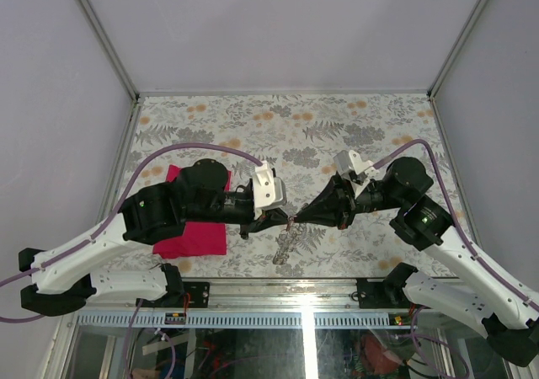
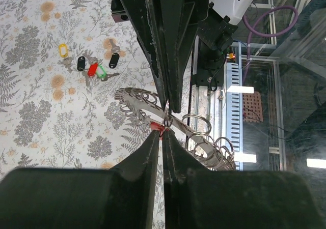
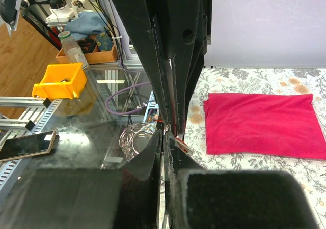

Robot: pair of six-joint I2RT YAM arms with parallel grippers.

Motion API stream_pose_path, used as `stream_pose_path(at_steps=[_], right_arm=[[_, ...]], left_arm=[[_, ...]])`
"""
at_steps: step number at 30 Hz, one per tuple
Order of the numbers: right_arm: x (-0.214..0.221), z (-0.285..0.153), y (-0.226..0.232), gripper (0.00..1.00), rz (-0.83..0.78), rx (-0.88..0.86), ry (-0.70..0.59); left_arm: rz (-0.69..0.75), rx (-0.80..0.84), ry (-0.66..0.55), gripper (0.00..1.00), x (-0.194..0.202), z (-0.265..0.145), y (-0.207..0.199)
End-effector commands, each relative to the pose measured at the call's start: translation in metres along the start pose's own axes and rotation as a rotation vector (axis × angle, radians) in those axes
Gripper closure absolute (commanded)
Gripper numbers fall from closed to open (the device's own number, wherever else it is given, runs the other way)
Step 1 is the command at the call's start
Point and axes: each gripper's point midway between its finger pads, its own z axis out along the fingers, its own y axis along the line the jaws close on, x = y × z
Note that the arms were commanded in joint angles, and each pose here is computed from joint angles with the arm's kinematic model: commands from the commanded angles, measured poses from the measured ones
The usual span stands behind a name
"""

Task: Put the keys on the keyring

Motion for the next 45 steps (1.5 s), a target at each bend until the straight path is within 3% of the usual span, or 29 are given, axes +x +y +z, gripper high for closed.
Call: stream_pose_path(at_steps=[1, 25, 45], right_arm=[[-0.037, -0.002, 0.016, 1.0, -0.11, -0.038, -0.073], [-0.071, -0.006, 0.019, 1.0, -0.16, 0.003, -0.253], [-0.073, -0.013, -0.004, 1.0, -0.153, 0.159, -0.321]], left_arm=[[0.016, -0.004, -0.059, 0.97, -0.015, -0.004, -0.001], [-0.016, 0.043, -0.155, 1.0, -0.024, 0.0, -0.011], [-0.021, 0.054, -0.184, 1.0, -0.027, 0.001, -0.012]])
